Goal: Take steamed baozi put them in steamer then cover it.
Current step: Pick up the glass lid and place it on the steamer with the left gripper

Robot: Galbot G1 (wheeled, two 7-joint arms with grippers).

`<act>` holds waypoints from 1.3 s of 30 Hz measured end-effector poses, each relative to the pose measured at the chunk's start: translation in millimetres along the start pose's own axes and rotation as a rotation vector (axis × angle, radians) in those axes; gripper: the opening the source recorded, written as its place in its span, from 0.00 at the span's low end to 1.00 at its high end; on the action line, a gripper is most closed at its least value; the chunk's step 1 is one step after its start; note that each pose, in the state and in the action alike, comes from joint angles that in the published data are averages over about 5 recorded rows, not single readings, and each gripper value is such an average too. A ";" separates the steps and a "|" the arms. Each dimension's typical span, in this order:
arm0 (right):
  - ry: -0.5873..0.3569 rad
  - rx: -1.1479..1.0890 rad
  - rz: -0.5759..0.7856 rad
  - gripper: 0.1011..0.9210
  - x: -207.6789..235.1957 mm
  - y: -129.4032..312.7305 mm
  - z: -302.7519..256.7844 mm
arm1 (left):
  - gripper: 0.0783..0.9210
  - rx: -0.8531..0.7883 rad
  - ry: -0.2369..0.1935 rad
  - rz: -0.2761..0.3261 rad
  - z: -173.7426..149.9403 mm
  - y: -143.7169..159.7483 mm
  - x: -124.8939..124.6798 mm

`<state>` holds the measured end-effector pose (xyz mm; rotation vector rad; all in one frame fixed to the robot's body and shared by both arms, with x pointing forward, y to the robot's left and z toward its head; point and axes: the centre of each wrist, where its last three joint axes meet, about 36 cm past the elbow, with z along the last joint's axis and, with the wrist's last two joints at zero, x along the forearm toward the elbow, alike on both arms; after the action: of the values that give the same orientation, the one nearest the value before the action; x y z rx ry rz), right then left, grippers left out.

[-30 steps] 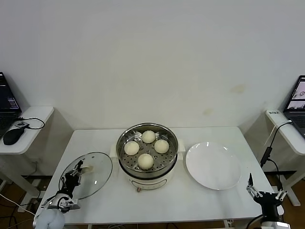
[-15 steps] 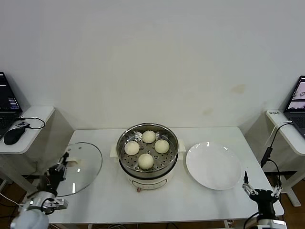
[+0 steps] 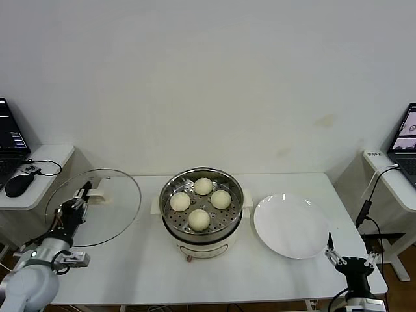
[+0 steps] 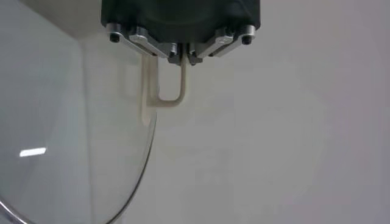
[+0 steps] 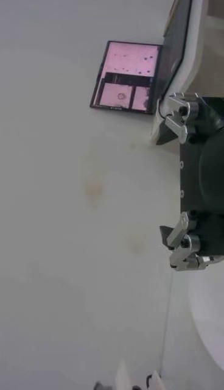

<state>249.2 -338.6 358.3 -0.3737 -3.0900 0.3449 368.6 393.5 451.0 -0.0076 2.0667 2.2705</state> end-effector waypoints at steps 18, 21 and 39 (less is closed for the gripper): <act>0.008 0.106 0.016 0.88 12.2 35.2 23.2 | 0.07 0.133 -0.041 0.027 -103.7 29.0 -25.1; 0.008 0.128 0.014 0.88 13.5 36.5 26.6 | 0.07 0.154 -0.044 0.041 -124.6 27.4 -30.6; 0.019 0.180 -0.015 0.88 22.0 47.2 41.3 | 0.07 0.153 -0.084 0.064 -237.9 32.7 -67.4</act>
<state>237.4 -297.6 307.3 -0.3465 -3.0085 0.6099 423.5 150.6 464.4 0.1615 2.2196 2.1008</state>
